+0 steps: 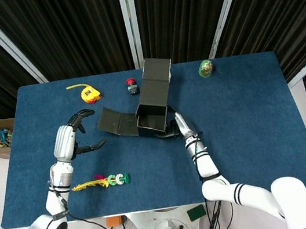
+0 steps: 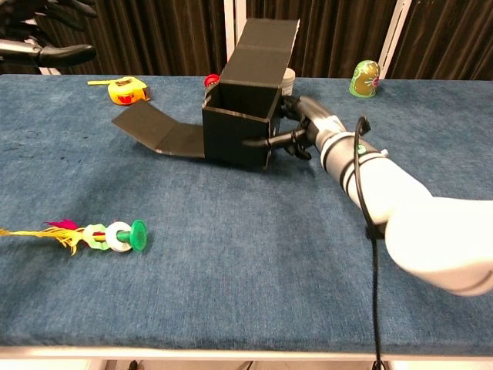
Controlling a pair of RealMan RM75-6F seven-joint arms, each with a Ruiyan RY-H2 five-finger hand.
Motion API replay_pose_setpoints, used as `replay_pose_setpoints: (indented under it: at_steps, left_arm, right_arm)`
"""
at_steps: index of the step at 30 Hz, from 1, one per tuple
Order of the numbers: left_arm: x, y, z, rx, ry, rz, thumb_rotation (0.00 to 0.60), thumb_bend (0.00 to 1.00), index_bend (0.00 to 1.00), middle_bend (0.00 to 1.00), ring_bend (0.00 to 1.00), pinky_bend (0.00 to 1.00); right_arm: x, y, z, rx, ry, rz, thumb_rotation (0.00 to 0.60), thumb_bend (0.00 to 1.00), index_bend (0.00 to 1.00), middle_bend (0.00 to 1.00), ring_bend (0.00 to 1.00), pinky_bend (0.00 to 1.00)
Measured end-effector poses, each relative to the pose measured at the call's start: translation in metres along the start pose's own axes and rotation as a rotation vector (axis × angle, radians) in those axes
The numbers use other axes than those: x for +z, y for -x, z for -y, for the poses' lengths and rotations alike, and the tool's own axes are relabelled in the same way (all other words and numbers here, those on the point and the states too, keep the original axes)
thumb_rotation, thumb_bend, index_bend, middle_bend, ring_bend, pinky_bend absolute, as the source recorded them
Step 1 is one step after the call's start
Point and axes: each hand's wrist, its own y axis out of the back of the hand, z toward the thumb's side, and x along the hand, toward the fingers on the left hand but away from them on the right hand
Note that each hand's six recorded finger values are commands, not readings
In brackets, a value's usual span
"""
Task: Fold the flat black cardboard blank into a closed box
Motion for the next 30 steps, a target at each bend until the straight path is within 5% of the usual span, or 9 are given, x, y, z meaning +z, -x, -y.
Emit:
replay_pose_setpoints:
  at_steps: [5,12,17,23,30]
  left_arm:
    - [0.012,0.013,0.009,-0.045,0.005,0.077,0.600,0.07,0.52,0.50,0.74,0.94]
    - [0.014,0.030,0.043,-0.270,-0.093,0.144,0.600,0.13,0.50,0.45,0.77,0.95]
    - [0.003,0.026,0.058,-0.359,-0.165,0.129,0.600,0.18,0.43,0.40,0.76,0.95]
    - [-0.010,0.006,0.051,-0.315,-0.243,0.117,0.600,0.25,0.36,0.34,0.75,0.95]
    - [0.013,-0.012,0.034,-0.179,-0.275,0.255,0.600,0.31,0.34,0.34,0.75,0.95]
  right_arm:
    - [0.015,0.004,-0.007,0.050,0.116,0.002,0.600,0.44,0.45,0.47,0.85,1.00]
    - [0.048,-0.002,-0.040,0.136,0.290,-0.041,0.600,0.39,0.45,0.47,0.84,1.00]
    - [0.057,-0.015,-0.057,0.185,0.366,-0.056,0.600,0.38,0.45,0.46,0.84,1.00]
    - [0.050,-0.034,-0.073,0.231,0.395,-0.052,0.600,0.38,0.45,0.46,0.84,1.00]
    - [0.033,-0.054,-0.065,0.290,0.357,-0.036,0.600,0.38,0.45,0.46,0.84,1.00]
